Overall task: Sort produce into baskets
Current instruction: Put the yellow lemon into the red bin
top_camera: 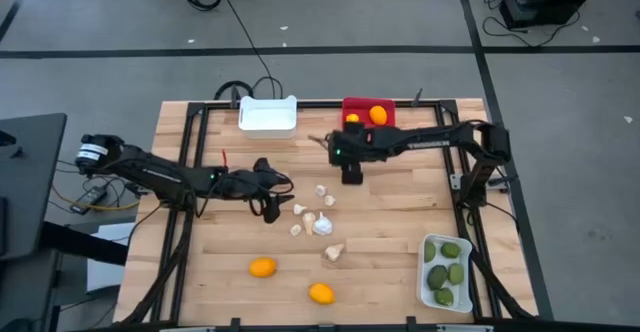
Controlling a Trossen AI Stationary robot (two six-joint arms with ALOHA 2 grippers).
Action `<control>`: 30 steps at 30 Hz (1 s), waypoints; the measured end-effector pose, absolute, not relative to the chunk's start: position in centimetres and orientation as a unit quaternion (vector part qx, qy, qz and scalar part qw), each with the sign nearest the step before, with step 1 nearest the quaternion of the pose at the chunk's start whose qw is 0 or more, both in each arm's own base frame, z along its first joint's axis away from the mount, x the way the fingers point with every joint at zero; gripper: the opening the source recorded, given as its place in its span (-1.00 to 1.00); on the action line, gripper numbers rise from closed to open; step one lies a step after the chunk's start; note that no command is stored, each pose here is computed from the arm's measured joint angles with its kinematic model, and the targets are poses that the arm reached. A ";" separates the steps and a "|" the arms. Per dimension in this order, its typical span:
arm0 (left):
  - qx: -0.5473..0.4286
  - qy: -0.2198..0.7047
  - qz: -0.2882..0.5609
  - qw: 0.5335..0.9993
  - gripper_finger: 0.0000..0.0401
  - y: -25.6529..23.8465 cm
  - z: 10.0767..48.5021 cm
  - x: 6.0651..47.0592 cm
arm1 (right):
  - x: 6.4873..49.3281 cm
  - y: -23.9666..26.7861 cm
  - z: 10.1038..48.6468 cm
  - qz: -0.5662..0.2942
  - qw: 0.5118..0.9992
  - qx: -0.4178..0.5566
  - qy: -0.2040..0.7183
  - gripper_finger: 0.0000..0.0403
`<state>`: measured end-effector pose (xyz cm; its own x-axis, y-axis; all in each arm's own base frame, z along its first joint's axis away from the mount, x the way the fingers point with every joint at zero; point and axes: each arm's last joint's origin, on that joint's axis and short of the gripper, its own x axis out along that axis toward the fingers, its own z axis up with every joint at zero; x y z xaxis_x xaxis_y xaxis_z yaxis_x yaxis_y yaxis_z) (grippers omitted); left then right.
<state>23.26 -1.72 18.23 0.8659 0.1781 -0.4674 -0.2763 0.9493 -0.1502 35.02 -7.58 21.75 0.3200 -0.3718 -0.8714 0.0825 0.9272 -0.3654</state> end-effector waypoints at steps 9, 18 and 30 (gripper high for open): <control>-0.071 0.285 0.100 0.951 0.20 -2.9 16.1 21.7 | 32.1 -17.1 22.3 -0.278 0.787 -0.058 0.548 0.03; -0.057 0.330 0.014 0.942 0.20 -3.9 15.5 21.3 | 29.6 -21.8 22.4 -0.308 0.804 0.051 0.507 0.39; -0.053 0.426 -0.057 0.901 0.13 -4.9 17.7 21.3 | 34.1 -13.8 22.5 -0.298 0.820 0.024 0.488 0.76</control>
<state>21.30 -4.94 17.70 0.6298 -0.1483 -0.7625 0.0578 0.9878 -0.1444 34.10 -13.78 22.48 0.3463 -0.4661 -0.8141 0.5127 0.8208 -0.2519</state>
